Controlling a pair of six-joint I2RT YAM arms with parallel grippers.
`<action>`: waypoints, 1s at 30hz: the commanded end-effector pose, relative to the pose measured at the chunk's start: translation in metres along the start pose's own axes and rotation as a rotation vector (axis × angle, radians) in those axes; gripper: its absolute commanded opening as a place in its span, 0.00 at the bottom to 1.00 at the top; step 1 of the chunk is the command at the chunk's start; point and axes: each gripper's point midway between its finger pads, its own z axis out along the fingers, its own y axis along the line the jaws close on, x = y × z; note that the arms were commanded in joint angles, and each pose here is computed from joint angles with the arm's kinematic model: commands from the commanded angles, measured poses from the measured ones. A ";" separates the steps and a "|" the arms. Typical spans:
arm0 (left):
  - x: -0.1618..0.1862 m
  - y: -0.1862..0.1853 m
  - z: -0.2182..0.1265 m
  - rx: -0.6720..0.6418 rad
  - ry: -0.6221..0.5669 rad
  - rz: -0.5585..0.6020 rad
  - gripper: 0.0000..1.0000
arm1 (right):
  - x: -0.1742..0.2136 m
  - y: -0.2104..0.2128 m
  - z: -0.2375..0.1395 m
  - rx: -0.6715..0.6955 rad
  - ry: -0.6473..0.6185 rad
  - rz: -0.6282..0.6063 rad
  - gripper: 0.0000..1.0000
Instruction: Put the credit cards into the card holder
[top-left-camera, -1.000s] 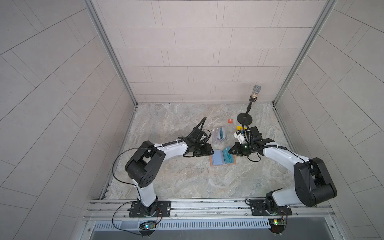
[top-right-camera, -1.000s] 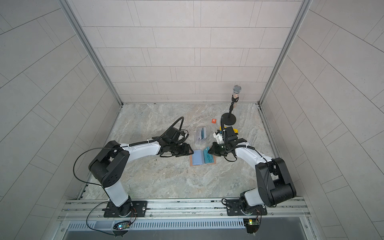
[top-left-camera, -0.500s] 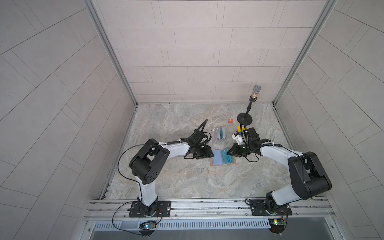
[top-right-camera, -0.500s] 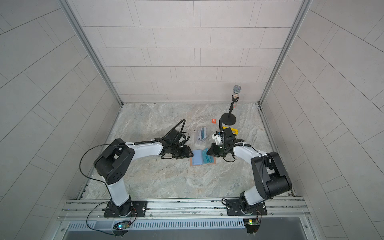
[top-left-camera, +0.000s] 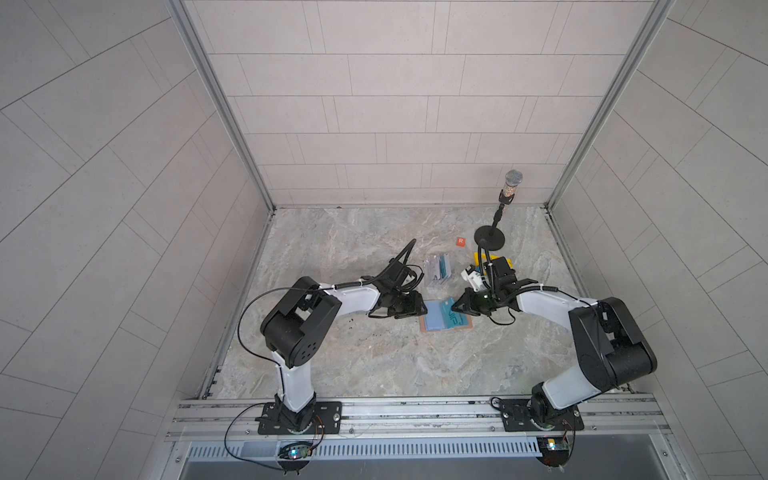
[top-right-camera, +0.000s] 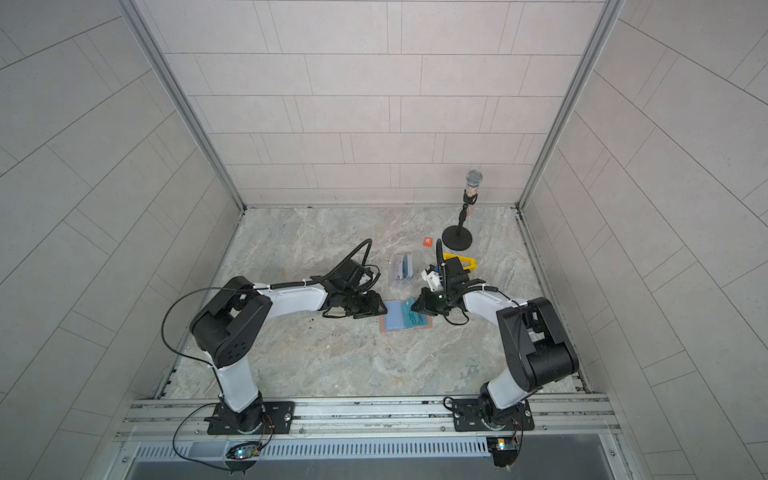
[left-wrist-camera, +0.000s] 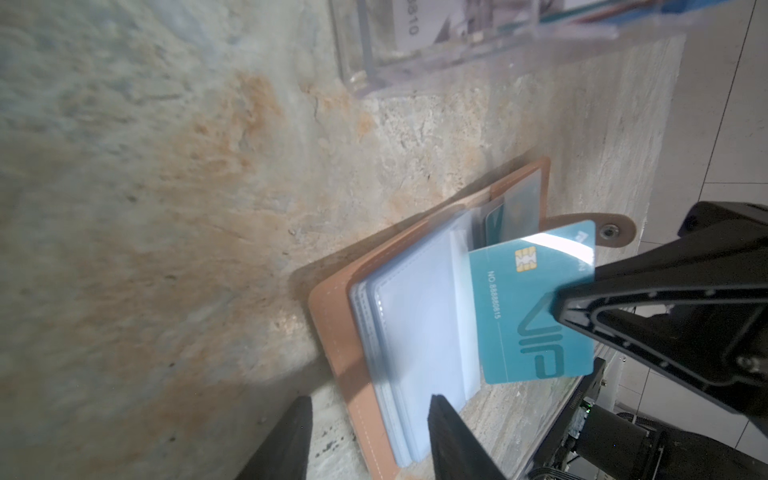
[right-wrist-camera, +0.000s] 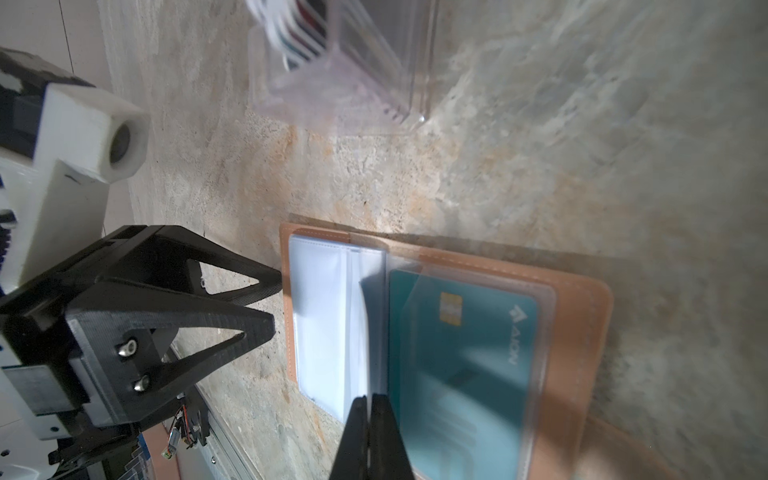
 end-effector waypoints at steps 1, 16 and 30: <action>0.017 0.019 0.013 -0.057 0.060 -0.021 0.50 | 0.004 -0.002 0.005 -0.009 0.012 -0.004 0.00; 0.023 0.026 0.015 -0.079 0.079 -0.022 0.48 | -0.001 -0.004 0.016 -0.041 -0.004 0.006 0.00; 0.025 0.029 0.015 -0.096 0.083 -0.022 0.47 | 0.012 -0.017 0.026 -0.030 0.022 0.029 0.00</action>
